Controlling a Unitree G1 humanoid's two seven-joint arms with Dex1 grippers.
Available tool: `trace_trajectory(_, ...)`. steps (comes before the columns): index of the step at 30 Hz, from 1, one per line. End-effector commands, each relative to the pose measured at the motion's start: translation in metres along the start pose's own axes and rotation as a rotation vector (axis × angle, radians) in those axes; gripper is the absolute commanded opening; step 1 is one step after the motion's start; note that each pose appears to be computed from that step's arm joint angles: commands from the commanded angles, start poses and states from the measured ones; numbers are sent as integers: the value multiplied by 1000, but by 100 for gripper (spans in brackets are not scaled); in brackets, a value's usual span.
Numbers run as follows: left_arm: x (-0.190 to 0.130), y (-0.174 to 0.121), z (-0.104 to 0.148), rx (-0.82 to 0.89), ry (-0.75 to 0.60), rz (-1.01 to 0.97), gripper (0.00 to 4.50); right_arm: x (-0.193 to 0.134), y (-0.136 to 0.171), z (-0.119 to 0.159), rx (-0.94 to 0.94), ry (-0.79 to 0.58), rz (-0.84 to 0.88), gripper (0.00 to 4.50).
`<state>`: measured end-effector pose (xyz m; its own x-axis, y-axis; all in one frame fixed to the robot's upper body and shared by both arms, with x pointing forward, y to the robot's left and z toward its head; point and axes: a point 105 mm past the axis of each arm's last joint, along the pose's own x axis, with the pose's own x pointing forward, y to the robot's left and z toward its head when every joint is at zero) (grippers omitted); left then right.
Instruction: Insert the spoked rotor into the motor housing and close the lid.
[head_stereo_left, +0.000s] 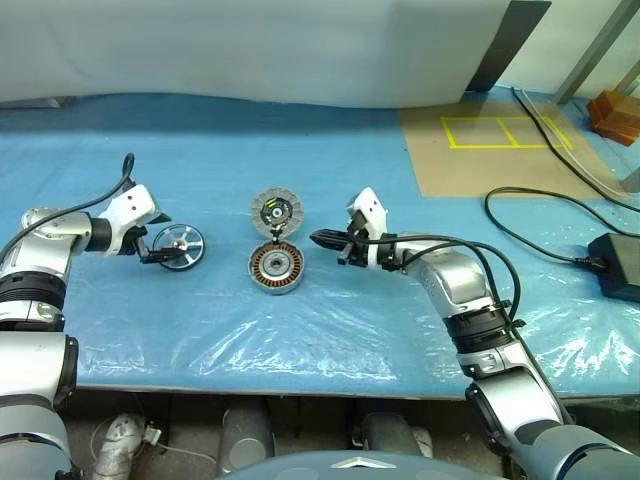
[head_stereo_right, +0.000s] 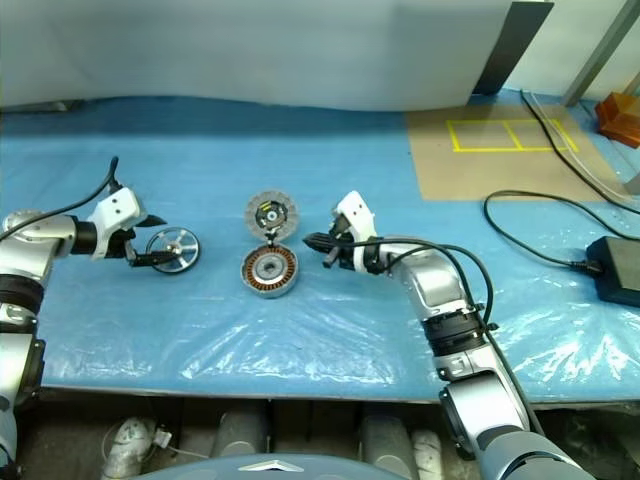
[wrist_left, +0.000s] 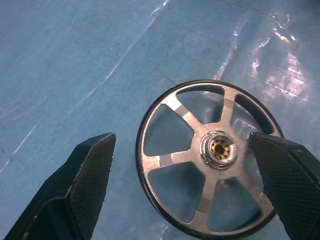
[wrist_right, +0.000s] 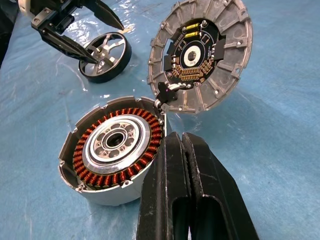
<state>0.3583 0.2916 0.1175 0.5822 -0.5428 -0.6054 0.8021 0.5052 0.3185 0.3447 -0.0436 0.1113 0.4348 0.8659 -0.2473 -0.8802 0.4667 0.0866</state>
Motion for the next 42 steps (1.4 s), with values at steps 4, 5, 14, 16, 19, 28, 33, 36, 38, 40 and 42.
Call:
trace_trajectory(4, -14, 1, 16, 55, -48, 13, 450, 4, 3, 10, -40, -24, 22, 1)
trace_trajectory(5, -13, 0, 14, 51, -41, 14, 450, 5, 3, 10, -41, -23, 22, 1)
trace_trajectory(14, 0, -1, -6, 20, 42, 50, 450, 6, 0, 8, -19, -21, 11, 1)
trace_trajectory(16, 1, 1, -5, 14, 39, 57, 450, 5, 0, 7, -21, -17, 9, 1)
trace_trajectory(19, 5, -2, -8, 2, 42, 47, 450, 4, -1, 5, -10, -15, 2, 1)
trace_trajectory(28, 2, 1, -18, -52, 53, 68, 432, 5, 1, -1, -20, 3, 1, 0)
trace_trajectory(33, 4, -1, -26, -37, 92, 70, 299, 7, 2, -3, -24, 15, 5, 0)
trace_trajectory(36, 5, -4, -26, -45, 82, 56, 239, 8, 3, -3, -29, 18, 11, 0)
trace_trajectory(38, 5, -5, -27, -51, 77, 48, 239, 8, 3, -3, -34, 21, 17, 0)
trace_trajectory(40, 5, -6, -28, -56, 76, 49, 239, 8, 3, -3, -37, 23, 19, 0)
trace_trajectory(42, 6, -6, -29, -56, 80, 56, 239, 8, 3, -3, -39, 23, 19, 0)
